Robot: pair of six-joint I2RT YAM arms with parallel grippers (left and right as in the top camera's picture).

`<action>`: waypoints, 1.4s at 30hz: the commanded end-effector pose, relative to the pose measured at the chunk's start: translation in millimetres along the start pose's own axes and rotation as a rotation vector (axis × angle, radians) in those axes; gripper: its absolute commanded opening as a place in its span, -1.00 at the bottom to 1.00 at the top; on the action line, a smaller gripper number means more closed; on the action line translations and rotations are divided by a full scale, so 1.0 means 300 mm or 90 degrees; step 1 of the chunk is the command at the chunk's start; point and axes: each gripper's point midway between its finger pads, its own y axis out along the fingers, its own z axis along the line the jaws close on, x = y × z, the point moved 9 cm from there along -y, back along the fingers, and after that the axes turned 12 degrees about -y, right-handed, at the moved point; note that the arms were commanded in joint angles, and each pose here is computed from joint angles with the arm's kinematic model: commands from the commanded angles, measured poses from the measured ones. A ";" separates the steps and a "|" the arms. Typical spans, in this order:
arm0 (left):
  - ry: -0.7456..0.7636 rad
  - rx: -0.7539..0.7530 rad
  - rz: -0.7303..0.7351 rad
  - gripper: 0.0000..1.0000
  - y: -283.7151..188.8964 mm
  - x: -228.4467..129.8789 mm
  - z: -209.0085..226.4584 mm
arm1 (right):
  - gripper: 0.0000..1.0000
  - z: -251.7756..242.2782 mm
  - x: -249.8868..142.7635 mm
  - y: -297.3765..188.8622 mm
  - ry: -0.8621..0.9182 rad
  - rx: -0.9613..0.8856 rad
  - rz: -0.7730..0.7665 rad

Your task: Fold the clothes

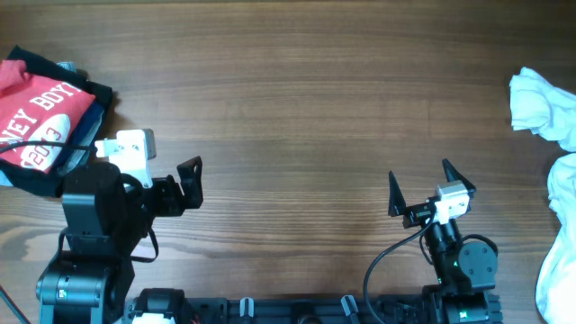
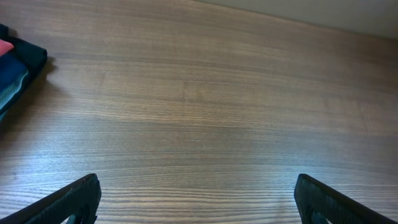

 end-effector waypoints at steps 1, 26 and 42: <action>-0.008 0.009 -0.001 0.99 0.003 -0.002 0.007 | 0.99 0.001 0.007 -0.003 0.009 0.006 -0.012; 0.024 -0.034 -0.198 0.99 0.089 -0.321 0.175 | 0.99 0.001 0.007 -0.003 0.008 0.006 -0.012; 0.108 -0.115 -0.429 1.00 0.226 -0.321 0.193 | 1.00 0.001 0.007 -0.003 0.008 0.006 -0.011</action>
